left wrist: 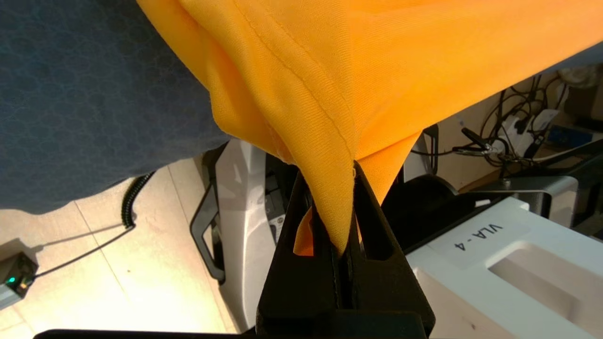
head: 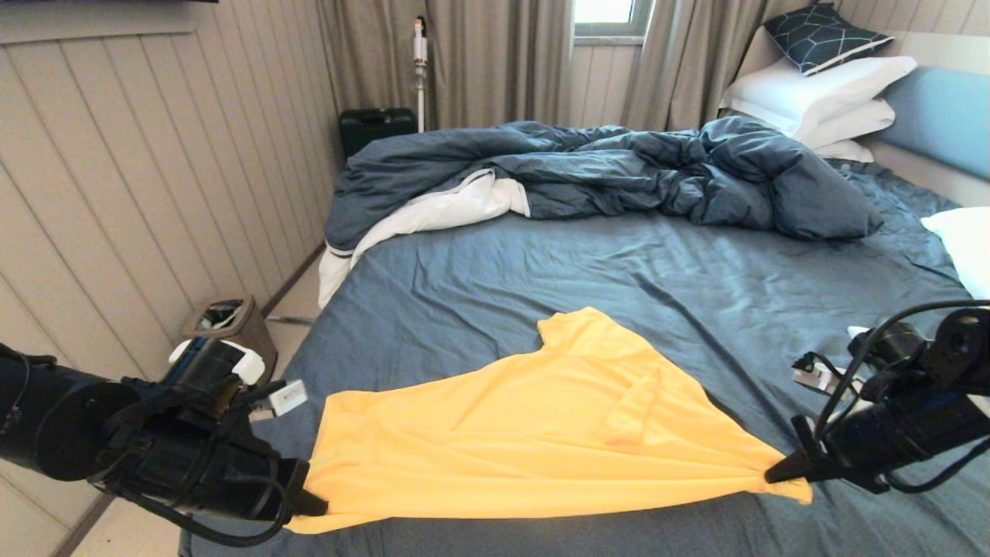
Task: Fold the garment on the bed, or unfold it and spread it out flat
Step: Fold the yellow T-shirt
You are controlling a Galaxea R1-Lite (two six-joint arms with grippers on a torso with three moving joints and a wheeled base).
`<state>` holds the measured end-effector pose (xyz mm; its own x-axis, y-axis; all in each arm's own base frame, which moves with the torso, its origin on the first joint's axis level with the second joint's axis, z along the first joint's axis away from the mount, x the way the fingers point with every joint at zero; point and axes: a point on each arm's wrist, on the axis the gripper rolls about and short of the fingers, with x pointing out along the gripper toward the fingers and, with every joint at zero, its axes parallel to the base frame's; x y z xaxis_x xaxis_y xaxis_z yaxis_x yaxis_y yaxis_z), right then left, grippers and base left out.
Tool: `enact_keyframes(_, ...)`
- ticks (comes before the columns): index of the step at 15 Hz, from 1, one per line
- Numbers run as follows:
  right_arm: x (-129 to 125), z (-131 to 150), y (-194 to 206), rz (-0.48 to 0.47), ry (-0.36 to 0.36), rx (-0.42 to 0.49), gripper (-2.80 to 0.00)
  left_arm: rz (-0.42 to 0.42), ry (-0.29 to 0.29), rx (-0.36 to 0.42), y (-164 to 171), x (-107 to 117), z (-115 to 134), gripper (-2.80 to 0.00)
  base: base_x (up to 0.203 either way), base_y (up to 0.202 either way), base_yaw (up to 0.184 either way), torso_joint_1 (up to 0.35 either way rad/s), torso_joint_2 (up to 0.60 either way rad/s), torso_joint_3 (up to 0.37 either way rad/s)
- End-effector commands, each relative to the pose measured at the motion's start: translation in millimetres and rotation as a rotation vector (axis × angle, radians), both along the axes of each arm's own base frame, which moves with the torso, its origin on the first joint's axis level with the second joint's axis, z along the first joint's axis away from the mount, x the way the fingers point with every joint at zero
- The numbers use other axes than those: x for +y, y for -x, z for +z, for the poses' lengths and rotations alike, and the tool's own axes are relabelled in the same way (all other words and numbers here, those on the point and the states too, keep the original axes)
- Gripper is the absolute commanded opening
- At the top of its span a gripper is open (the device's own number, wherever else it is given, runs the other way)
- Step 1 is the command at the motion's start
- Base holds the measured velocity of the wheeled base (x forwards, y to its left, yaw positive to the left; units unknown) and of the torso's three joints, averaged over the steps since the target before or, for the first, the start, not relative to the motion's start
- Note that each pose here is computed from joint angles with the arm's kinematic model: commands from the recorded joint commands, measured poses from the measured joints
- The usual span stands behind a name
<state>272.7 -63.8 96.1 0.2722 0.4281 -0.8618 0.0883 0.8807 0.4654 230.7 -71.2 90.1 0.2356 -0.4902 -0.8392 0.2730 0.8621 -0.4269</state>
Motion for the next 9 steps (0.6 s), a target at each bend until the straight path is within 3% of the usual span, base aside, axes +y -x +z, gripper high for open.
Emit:
enact_keyframes(1,0.4,-1.4,0.8,0.005,-0.004,0.005,-2.8,0.001,-0.004,0.022,5.5,1.5,-9.2,0.0,0.0,0.0,0.0,0.0,0.0,0.0)
enact_keyframes(2,0.6,-2.0,1.4,0.009,-0.003,0.006,0.0,0.0,-0.004,0.011,6.9,2.0,-10.4,0.0,0.0,0.0,0.0,0.0,0.0,0.0)
enact_keyframes(9,-8.7,17.2,9.8,-0.021,0.02,-0.067,0.0,0.007,0.014,-0.075,15.7,5.0,10.4,0.0,0.0,0.0,0.0,0.0,0.0,0.0)
